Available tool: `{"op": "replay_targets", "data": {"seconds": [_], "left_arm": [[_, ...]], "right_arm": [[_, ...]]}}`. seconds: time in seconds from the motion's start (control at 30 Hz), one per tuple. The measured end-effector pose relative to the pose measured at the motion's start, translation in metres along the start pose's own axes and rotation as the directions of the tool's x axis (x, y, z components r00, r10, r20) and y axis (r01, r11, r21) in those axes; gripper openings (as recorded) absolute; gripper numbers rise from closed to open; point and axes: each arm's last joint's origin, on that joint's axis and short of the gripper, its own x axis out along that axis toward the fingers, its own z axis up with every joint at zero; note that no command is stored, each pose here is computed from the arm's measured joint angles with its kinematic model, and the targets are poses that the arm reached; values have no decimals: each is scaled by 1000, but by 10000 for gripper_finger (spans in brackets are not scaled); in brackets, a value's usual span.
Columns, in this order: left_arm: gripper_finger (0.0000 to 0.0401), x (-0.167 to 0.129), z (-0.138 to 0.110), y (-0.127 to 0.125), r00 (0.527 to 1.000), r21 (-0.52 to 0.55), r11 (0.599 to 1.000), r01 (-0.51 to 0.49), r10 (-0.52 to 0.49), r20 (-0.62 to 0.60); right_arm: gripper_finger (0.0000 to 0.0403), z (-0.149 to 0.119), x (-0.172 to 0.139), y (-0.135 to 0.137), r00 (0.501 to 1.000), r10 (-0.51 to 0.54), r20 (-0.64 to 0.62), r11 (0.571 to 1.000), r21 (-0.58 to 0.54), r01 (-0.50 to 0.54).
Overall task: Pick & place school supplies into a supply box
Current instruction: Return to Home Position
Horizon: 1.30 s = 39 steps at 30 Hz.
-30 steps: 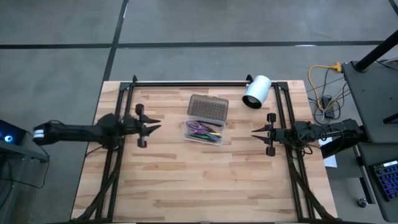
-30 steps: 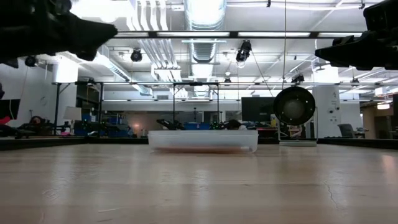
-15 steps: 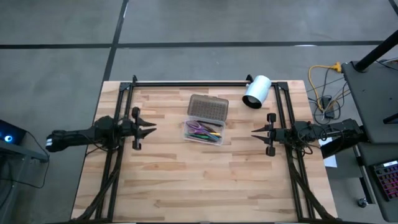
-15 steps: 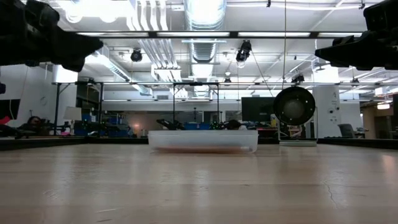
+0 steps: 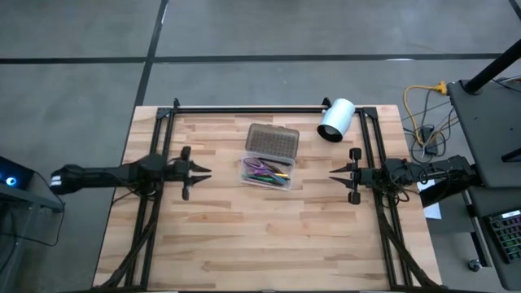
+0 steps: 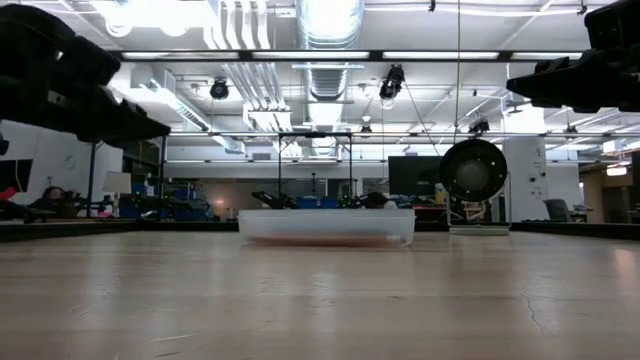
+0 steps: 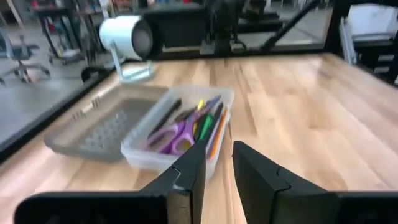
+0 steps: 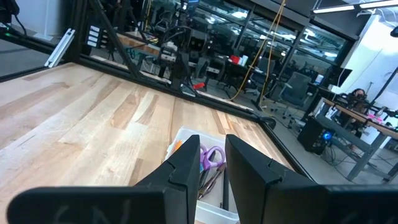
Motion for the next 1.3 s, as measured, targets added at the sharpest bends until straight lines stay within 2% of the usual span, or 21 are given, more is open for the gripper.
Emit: {"op": "replay_targets", "data": {"seconds": [0.63, 0.93, 1.3], "left_arm": [[66, 15, -24, -2, 961, -9, 1000, 20, -22, -275], [66, 17, -31, -2, 938, -13, 1000, 25, -27, -345], [66, 18, -34, -2, 927, -14, 1000, 27, -30, -374]], "right_arm": [[68, 0, 0, 0, 1000, 0, 0, 1000, 0, 0], [68, 0, 0, 0, 1000, 0, 0, 1000, 0, 0], [68, 0, 0, 0, 1000, 0, 0, 1000, 0, 0]]}}
